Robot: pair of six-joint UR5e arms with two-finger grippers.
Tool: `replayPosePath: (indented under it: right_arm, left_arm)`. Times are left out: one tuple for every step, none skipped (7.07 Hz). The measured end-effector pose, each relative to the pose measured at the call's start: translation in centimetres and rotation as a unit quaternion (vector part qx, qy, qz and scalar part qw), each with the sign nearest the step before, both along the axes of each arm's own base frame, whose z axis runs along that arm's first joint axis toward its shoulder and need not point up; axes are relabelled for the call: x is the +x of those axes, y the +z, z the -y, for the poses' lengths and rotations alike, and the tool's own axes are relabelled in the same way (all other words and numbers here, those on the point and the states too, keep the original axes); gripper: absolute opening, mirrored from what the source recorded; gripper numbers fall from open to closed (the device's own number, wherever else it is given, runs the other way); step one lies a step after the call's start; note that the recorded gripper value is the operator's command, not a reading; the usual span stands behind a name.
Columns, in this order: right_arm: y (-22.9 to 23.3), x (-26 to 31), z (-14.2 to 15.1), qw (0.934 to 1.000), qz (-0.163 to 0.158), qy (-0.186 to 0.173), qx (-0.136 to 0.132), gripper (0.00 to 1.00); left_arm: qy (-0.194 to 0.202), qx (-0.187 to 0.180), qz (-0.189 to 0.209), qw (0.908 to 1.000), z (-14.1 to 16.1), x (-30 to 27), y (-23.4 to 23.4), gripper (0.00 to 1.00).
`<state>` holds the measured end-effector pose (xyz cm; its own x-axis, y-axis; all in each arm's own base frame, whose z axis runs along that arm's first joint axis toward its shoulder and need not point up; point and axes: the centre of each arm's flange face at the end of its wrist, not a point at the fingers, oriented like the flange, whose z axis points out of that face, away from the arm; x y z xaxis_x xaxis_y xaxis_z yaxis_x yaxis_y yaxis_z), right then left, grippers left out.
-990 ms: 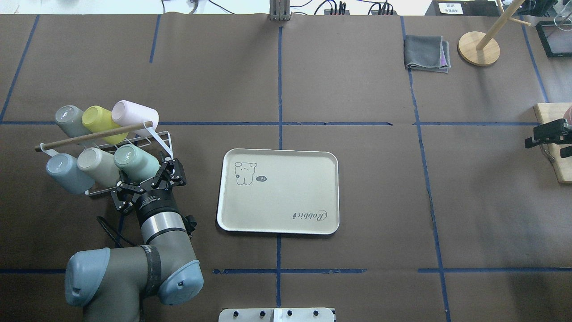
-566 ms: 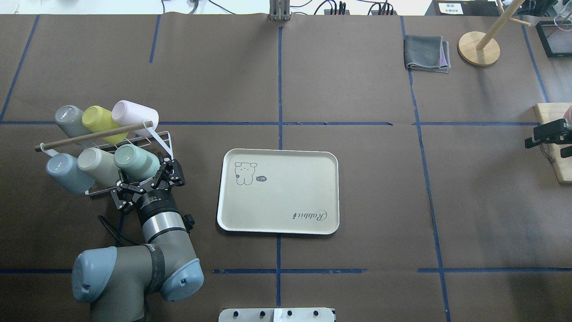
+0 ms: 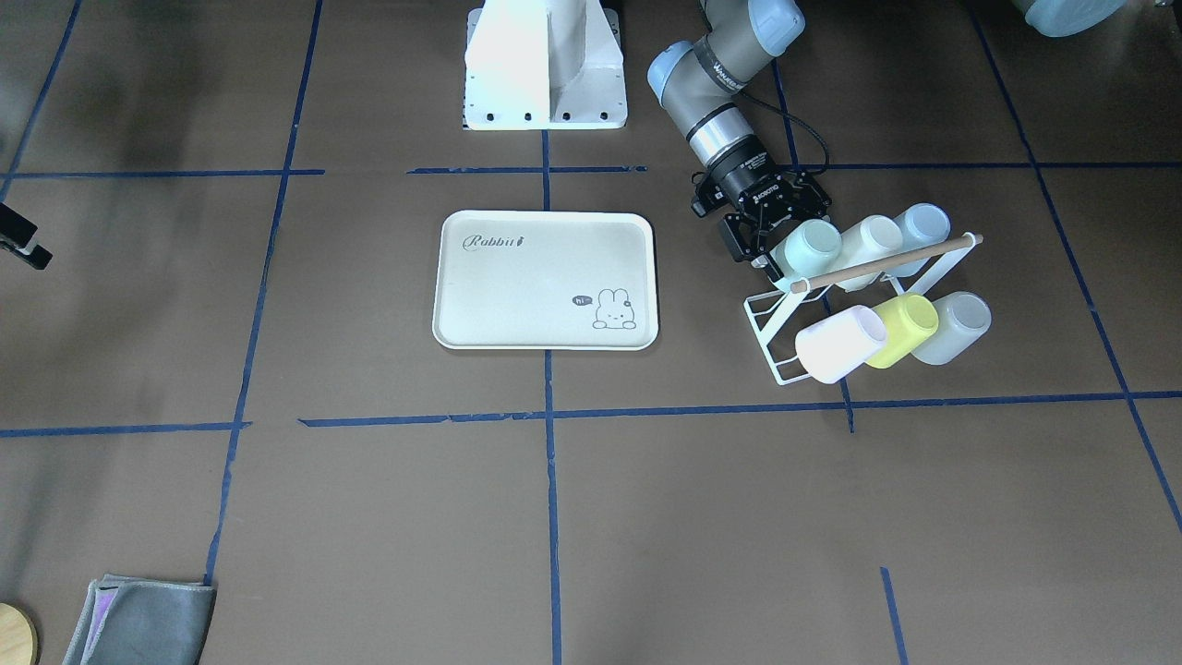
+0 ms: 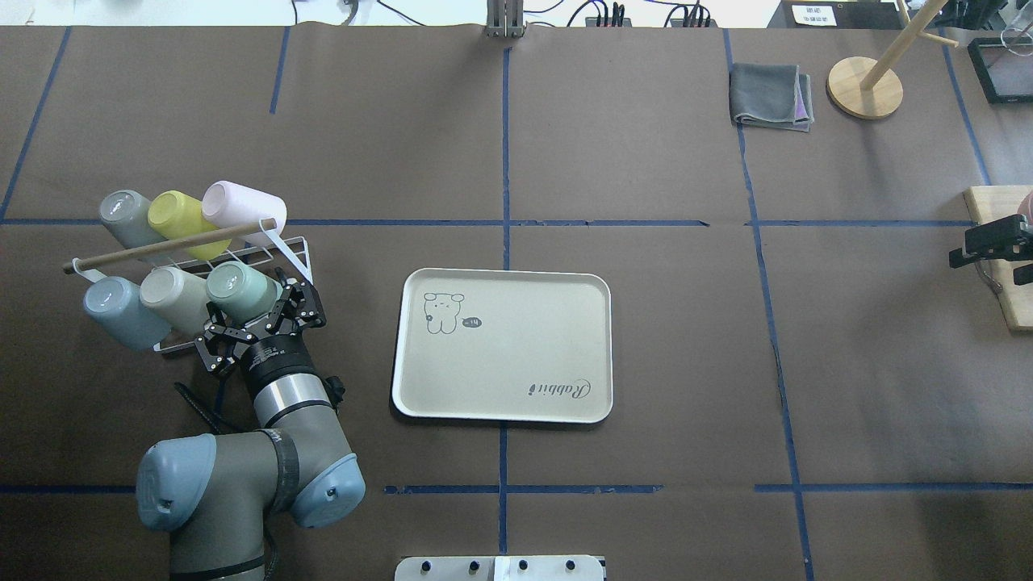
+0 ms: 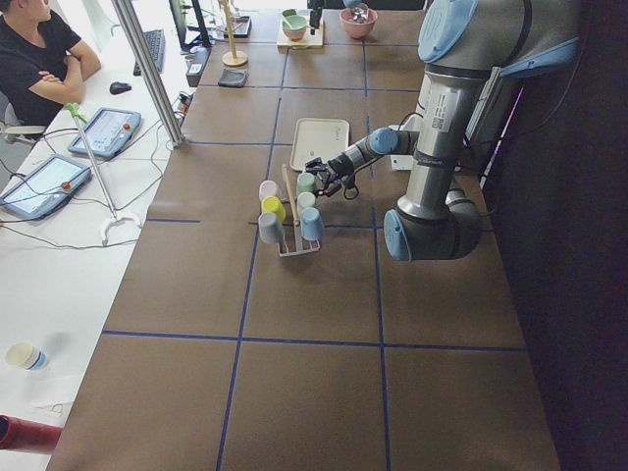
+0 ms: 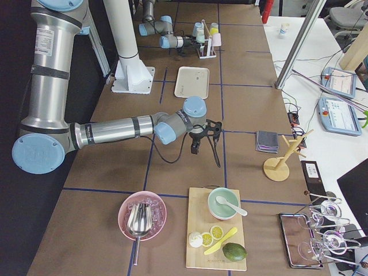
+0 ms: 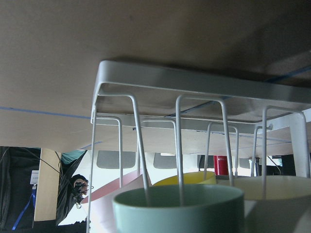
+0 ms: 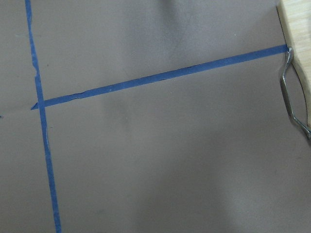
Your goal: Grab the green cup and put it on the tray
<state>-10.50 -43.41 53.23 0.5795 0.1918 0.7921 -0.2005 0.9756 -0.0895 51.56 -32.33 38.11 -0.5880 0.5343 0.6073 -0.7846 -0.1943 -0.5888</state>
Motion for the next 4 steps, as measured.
replayPosePath:
  right_arm:
    - [-0.02,0.01,-0.02,1.0000,0.000,0.000,0.000,0.99]
    - [-0.06,0.04,-0.02,1.0000,0.000,0.000,0.001,0.99]
    - [-0.10,0.04,-0.02,1.0000,0.001,0.000,0.001,0.99]
    - [-0.23,0.03,-0.01,1.0000,0.001,0.001,0.002,0.99]
  left_arm:
    - [-0.003,-0.001,0.003,1.0000,0.24,0.04,0.38,1.00]
    - [-0.004,-0.001,0.005,1.0000,0.35,0.10,0.60,0.99]
    - [-0.004,-0.001,0.005,1.0000,0.36,0.15,0.64,0.93]
    - [-0.004,-0.001,0.004,1.0000,0.33,0.20,0.62,0.84]
